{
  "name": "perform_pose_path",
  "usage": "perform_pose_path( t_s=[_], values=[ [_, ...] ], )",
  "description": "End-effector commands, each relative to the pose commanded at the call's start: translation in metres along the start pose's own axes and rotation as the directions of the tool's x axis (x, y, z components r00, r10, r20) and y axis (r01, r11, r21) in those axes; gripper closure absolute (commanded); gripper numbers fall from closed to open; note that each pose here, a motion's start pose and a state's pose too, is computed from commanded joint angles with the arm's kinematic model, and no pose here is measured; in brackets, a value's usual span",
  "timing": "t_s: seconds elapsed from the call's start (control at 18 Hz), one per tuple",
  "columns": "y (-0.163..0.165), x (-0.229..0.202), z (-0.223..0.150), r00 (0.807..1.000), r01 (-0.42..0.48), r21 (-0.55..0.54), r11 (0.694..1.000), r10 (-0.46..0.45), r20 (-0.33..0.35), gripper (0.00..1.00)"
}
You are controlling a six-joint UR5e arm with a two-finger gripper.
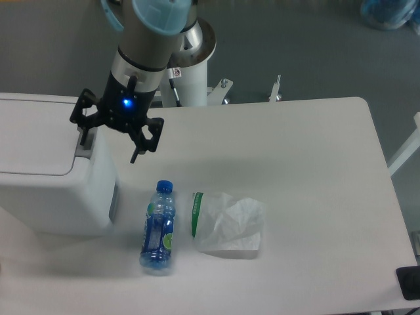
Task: Open the trash can
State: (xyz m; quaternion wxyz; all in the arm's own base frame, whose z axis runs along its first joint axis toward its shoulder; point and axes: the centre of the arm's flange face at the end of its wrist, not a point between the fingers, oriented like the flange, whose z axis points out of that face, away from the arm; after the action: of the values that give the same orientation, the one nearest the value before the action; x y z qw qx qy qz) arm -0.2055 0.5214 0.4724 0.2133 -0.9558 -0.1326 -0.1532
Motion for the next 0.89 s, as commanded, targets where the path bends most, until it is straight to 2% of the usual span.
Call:
perform_pose_path(
  t_s=[0.61,0.89],
  values=[
    [0.001,-0.005,0.004,1.0,0.002,-0.016,1.0,-0.002,0.023,0.0],
    [-0.007,-0.001,-0.012,0.999,-0.016,0.015,1.0,0.015,0.036,0.0]
  ],
)
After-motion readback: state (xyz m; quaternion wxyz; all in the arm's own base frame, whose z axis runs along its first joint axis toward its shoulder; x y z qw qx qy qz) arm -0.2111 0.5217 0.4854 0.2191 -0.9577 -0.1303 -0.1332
